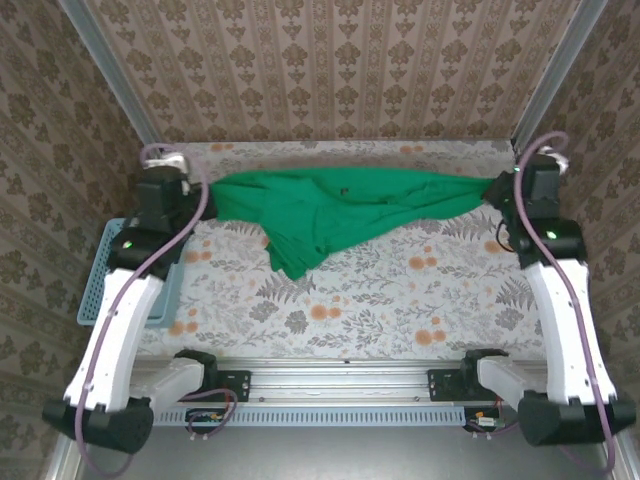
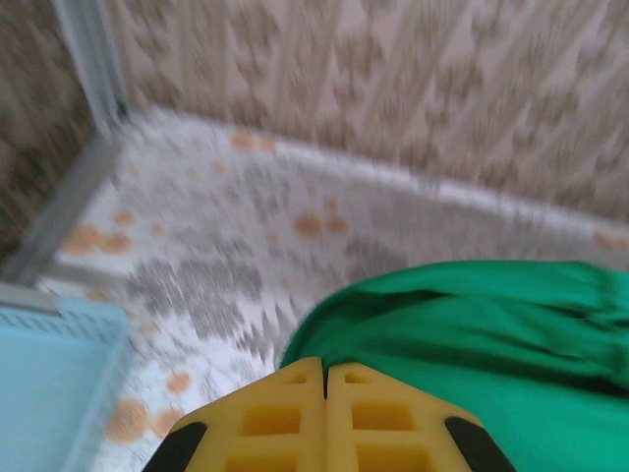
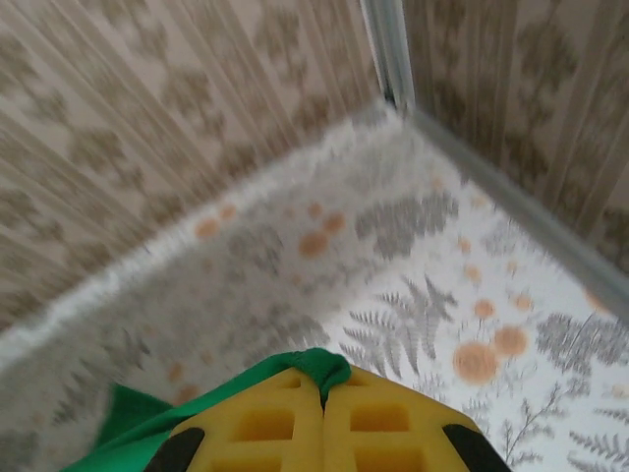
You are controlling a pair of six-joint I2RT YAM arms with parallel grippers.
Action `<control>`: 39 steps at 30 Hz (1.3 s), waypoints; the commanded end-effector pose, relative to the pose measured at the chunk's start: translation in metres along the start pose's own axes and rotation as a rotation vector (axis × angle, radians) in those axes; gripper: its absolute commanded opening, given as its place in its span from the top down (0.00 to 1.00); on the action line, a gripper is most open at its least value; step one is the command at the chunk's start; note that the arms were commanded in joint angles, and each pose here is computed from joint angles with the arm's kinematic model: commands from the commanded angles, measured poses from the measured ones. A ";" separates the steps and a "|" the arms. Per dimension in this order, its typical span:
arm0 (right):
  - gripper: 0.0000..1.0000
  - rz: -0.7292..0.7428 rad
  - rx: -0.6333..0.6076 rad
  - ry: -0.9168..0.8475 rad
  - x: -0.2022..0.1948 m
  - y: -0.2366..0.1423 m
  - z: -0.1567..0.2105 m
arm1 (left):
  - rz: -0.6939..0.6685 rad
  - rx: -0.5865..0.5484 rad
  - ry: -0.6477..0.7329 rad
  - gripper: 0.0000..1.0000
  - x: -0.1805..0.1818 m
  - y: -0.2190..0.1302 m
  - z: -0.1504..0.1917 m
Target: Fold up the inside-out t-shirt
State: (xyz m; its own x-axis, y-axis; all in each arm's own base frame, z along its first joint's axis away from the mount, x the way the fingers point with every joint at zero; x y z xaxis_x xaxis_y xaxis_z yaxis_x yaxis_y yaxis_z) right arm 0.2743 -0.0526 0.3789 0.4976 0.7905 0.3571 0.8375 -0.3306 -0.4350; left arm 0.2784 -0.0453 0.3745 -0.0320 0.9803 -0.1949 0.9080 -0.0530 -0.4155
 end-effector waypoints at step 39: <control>1.00 -0.016 0.264 -0.056 -0.008 0.060 0.086 | 0.022 0.419 -0.043 1.00 -0.002 0.102 0.080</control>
State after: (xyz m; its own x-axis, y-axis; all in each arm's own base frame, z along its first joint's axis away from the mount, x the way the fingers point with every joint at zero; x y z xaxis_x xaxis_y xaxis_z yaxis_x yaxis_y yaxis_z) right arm 0.2981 -0.0351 0.2775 0.4691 0.8378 0.2794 0.7311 -0.1909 -0.6550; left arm 0.3495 -0.0683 0.2523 -0.0371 0.9803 -0.1941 0.6512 -0.1236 -0.7488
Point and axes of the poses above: each hand's point on the last joint's axis, 136 mm out from that joint toward the fingers, its own y axis out along the fingers, its own x axis along the line the jaws close on, z = x × y, the point moved 3 cm from there along -y, back along the fingers, and after that the axes turned 3 degrees about y, right-handed, at the moved point
